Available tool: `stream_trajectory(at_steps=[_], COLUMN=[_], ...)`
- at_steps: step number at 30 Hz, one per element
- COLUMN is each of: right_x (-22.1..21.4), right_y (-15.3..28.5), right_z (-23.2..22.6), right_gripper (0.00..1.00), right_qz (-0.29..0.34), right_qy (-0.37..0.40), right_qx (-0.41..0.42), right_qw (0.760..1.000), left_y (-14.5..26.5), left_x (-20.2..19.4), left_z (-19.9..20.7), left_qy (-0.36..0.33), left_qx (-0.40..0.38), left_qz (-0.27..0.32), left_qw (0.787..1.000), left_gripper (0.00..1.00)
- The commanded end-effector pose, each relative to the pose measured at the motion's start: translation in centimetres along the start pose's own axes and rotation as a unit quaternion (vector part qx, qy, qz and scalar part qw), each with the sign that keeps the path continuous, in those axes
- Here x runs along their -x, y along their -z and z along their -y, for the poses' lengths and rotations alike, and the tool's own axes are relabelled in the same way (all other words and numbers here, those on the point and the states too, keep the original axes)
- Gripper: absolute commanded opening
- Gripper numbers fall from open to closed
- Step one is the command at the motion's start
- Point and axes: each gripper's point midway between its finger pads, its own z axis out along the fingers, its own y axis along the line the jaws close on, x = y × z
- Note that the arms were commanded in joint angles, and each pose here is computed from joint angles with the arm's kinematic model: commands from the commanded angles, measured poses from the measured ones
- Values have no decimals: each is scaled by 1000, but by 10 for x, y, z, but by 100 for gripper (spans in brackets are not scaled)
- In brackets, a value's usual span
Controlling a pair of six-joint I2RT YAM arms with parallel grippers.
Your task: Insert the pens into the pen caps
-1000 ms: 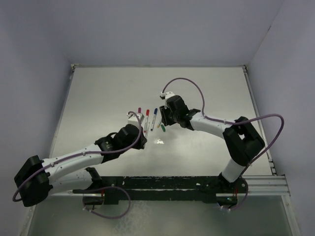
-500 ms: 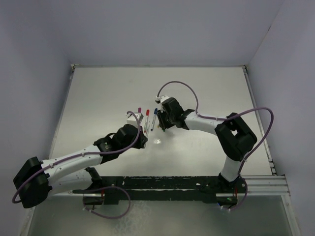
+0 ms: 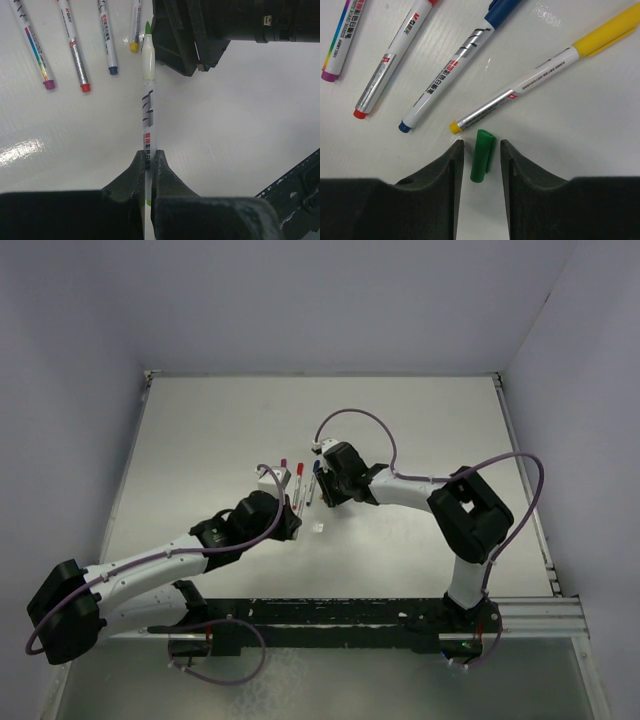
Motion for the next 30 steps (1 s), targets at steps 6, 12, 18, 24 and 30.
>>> stream_trajectory(at_steps=[6,12,18,24,30], right_x=[4,-8,-22,-34,-46], right_y=[-6,1,2,5,5], right_z=[8,9,14,18,23], right_gripper=[32,30,28,25,12], right_qz=[-3,-16,-39,-61,-85], right_qy=[3,3,17,15,11], right_qx=[-33,-46,-73,-90,-105], right_qw=[999,999,996,994,991], left_y=[-1,0,-1,1,0], left_x=[8,8,9,9,9], left_z=[5,3,2,0,0], left_qy=[9,11,13,15,17], left_qx=[-17,-13,-12,-11,-11], left_qz=[17,19,21,22,22], left_qw=[1000,1000,1000,1000,1000], left_gripper=[0,0,0,0,0])
